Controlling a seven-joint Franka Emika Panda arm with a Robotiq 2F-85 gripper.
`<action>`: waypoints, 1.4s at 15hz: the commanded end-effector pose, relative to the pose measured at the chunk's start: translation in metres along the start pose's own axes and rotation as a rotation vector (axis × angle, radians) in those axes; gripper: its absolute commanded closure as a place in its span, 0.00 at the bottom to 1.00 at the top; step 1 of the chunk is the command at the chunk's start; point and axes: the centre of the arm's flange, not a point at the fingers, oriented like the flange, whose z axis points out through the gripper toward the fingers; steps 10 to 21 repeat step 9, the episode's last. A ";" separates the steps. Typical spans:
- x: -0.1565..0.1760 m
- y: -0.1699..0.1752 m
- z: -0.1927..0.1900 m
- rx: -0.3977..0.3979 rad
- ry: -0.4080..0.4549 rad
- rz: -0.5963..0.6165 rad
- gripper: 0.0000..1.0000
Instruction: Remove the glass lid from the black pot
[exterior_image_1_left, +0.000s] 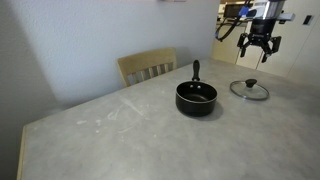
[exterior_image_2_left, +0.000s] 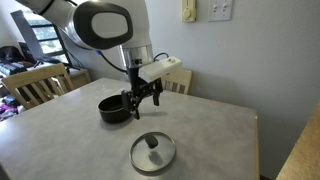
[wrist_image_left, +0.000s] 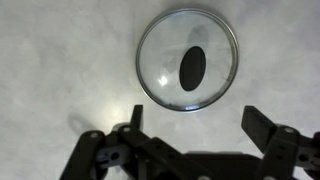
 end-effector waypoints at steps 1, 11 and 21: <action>0.016 -0.008 -0.035 0.027 -0.001 0.013 0.00; 0.016 -0.004 -0.031 0.014 0.004 0.011 0.00; 0.016 -0.004 -0.031 0.014 0.004 0.011 0.00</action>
